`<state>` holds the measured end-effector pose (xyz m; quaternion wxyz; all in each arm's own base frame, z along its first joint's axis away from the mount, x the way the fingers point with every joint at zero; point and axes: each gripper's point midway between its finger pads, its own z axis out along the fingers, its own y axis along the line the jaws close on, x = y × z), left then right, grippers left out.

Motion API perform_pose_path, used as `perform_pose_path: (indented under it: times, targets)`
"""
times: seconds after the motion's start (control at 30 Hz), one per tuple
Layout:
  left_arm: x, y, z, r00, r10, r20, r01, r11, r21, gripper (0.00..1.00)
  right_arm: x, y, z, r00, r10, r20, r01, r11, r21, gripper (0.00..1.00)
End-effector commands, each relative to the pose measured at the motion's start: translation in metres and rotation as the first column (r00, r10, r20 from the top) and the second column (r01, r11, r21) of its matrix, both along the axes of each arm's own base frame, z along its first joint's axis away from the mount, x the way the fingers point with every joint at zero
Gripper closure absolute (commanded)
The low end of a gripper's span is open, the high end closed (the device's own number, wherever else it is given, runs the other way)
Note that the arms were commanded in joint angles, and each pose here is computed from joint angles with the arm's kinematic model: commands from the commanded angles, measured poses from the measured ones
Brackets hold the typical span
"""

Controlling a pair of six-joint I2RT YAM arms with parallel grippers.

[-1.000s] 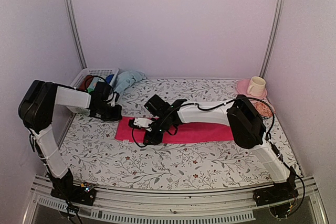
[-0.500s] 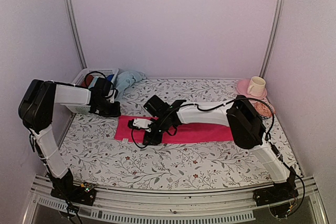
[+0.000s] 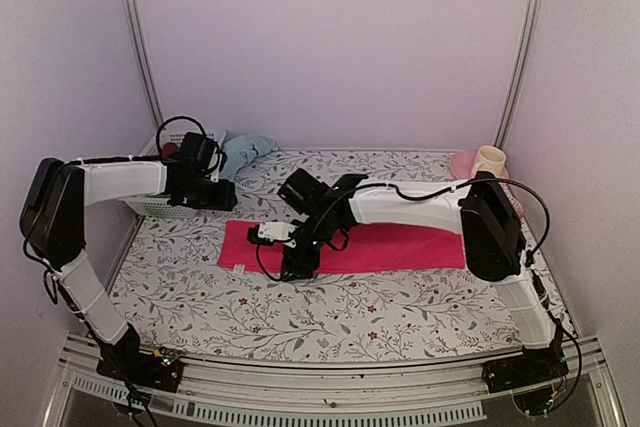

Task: Roll the towels
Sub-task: Smooth out the towel at the center of the board.

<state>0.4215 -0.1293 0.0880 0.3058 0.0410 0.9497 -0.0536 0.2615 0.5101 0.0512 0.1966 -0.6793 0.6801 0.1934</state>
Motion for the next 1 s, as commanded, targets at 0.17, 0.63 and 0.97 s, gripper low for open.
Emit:
perform_pose_path:
  times: [0.17,0.63,0.97]
  targets:
    - [-0.032,-0.096,0.003,0.965,-0.264,-0.003,0.263,0.964,-0.04,0.58,0.048,-0.151,0.09,0.978,-0.208,0.028,0.207,0.978,0.025,0.33]
    - [-0.035,-0.064,-0.073,0.964,-0.225,-0.142,0.25,0.947,0.203,0.77,0.076,-0.354,0.017,0.768,-0.64,0.024,0.635,0.758,-0.15,0.52]
    - [-0.048,-0.037,-0.093,0.961,-0.171,-0.217,0.236,0.918,0.319,0.78,0.079,-0.394,-0.027,0.705,-0.708,0.047,0.69,0.67,-0.273,0.53]
